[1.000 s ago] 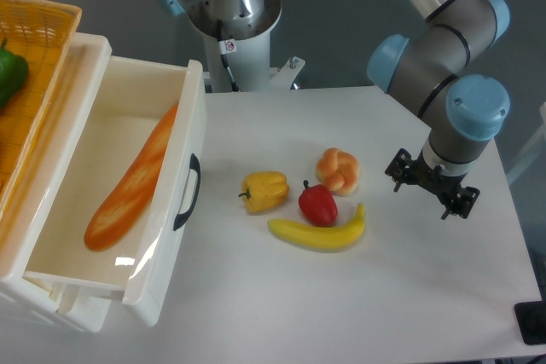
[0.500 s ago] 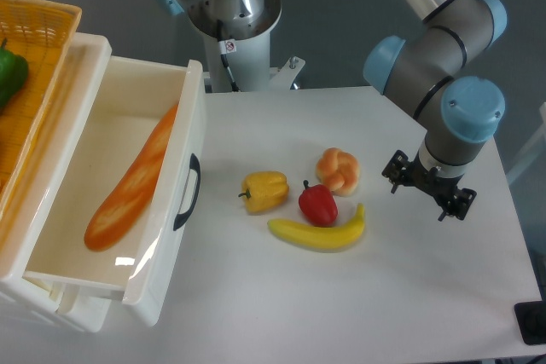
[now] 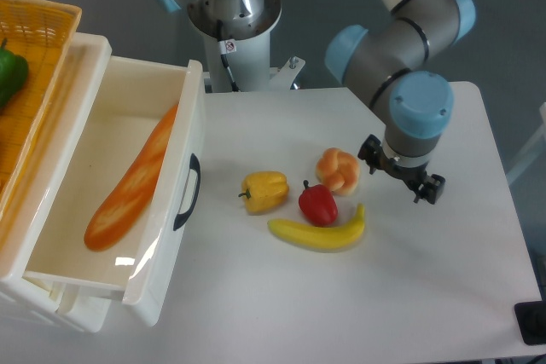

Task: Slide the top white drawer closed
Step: 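Move the gripper over the yellow pepper toward the drawer's black handle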

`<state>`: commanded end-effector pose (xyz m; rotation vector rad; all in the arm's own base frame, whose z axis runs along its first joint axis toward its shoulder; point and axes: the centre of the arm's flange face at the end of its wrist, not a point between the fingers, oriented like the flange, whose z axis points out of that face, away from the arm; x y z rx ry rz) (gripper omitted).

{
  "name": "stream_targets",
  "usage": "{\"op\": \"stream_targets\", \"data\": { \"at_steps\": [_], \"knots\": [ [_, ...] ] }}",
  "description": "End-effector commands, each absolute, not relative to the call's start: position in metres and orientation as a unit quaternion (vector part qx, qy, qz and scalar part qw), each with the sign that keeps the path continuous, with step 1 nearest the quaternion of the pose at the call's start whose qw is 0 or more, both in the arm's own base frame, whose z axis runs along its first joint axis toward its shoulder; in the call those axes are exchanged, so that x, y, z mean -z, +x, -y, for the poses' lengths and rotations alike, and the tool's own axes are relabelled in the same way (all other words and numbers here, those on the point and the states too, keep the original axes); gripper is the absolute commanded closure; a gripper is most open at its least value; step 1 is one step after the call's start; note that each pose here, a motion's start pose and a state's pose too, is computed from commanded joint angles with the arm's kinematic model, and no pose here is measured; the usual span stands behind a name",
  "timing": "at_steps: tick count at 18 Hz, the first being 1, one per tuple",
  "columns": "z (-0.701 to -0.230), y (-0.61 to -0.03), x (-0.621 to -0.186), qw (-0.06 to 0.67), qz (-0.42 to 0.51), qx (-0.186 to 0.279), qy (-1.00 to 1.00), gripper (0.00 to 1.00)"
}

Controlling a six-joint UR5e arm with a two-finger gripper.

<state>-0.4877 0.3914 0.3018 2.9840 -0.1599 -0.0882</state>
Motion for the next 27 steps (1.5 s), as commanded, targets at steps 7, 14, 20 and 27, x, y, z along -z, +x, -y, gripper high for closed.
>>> {"op": "stream_targets", "data": {
  "at_steps": [7, 14, 20, 27],
  "knots": [
    [-0.424, -0.445, -0.311, 0.051, 0.024, 0.027, 0.998, 0.28],
    [-0.464, -0.401, -0.329, -0.015, -0.086, -0.002, 0.996, 0.92],
    [-0.485, -0.364, -0.336, -0.028, -0.133, -0.045, 0.990, 0.96],
    [-0.508, -0.363, -0.330, -0.090, -0.175, -0.173, 0.965, 1.00]
  ]
}}
